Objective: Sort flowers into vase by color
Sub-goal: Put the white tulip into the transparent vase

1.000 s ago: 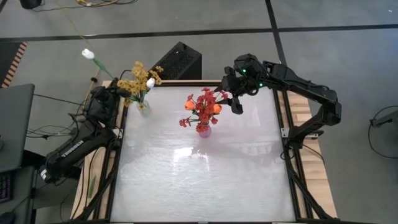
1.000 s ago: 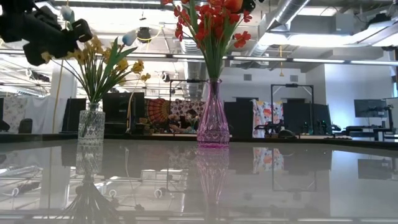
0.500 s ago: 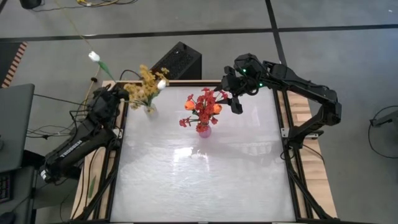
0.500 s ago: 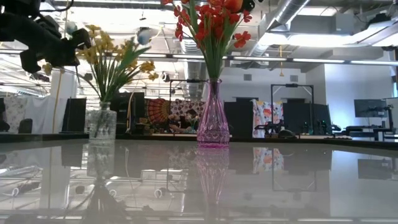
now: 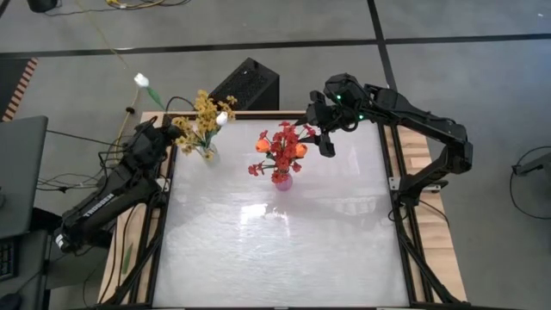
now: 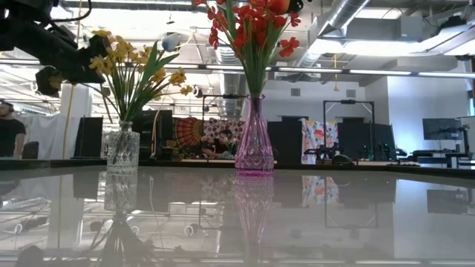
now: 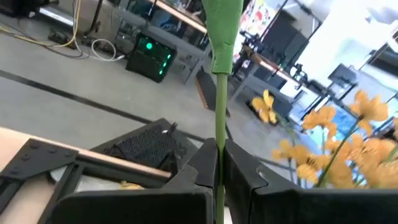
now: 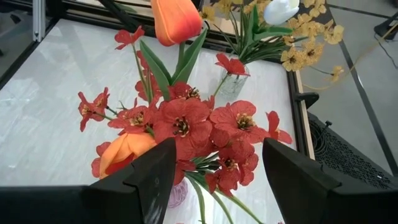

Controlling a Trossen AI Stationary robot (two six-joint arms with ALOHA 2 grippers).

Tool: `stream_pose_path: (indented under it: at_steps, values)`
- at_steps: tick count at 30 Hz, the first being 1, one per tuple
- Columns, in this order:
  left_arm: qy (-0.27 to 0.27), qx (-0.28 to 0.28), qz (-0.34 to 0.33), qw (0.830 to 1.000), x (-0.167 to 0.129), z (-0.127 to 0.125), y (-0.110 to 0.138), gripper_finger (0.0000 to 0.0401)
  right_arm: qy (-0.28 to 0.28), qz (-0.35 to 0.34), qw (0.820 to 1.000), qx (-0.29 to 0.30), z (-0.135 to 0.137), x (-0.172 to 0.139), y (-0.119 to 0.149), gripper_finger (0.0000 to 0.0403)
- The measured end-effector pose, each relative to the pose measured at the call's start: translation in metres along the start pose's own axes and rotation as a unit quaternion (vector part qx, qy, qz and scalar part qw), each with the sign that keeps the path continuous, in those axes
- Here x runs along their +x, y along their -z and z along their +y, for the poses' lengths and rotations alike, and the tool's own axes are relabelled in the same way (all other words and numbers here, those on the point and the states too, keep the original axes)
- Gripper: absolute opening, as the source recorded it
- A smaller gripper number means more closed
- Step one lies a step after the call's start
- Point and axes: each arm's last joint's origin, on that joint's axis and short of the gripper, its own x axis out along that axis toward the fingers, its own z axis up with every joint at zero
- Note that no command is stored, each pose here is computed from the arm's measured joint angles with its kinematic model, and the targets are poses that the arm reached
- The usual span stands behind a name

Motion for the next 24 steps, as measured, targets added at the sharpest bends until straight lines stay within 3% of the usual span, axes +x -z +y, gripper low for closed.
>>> stream_pose_path:
  at_steps: [12,24]
  values:
    - [0.021,-0.016,-0.021,0.999,-0.002,-0.006,-0.003,0.0000,0.005,-0.012,1.000,-0.003,-0.001,0.000,-0.002,0.0265]
    - [-0.012,0.006,-0.042,0.999,-0.001,-0.011,-0.001,0.0000,0.005,-0.012,1.000,-0.003,-0.001,0.000,-0.002,0.0265]
